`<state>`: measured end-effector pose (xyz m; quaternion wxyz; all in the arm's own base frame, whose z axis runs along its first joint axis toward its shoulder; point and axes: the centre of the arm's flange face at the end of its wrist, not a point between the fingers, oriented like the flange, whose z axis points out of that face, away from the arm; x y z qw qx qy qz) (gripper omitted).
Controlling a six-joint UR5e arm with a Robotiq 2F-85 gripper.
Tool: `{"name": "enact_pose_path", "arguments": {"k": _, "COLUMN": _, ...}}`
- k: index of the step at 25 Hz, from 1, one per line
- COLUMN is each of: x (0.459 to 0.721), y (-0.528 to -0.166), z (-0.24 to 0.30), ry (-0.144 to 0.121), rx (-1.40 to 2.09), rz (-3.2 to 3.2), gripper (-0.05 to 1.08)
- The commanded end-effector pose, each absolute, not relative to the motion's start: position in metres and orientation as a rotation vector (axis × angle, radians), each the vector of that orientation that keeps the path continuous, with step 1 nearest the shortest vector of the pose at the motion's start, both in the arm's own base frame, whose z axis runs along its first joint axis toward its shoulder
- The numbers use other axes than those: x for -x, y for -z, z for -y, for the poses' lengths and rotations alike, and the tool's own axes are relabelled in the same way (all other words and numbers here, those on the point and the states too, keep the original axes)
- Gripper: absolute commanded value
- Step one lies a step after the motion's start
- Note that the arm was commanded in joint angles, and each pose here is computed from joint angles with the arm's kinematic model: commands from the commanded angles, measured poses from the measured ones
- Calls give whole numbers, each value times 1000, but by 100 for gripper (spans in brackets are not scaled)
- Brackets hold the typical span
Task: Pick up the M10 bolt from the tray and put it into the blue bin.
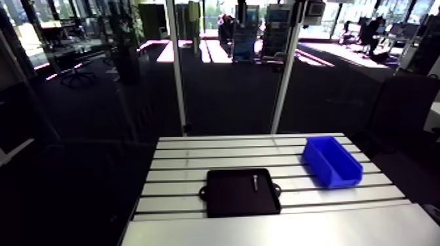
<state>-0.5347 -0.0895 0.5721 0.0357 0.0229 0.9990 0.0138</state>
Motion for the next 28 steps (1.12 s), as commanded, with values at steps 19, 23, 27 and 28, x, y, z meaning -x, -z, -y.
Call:
{"name": "enact_pose_path", "arguments": {"k": 19, "x": 532, "y": -563, "z": 93, "ry": -52, "rx": -41, "rz": -3052, "gripper": 1}}
{"name": "enact_pose_path", "arguments": {"k": 23, "x": 535, "y": -554, "z": 93, "ry": -53, "rx": -39, "rz": -3064, "gripper": 1}}
{"name": "enact_pose_path", "arguments": {"k": 27, "x": 538, "y": -545, "z": 93, "ry": -55, "rx": -42, "rz": -3078, "gripper": 1}}
{"name": "enact_pose_path", "arguments": {"k": 28, "x": 537, "y": -541, "z": 93, "ry": -55, "rx": -51, "rz": -3074, "gripper": 1}}
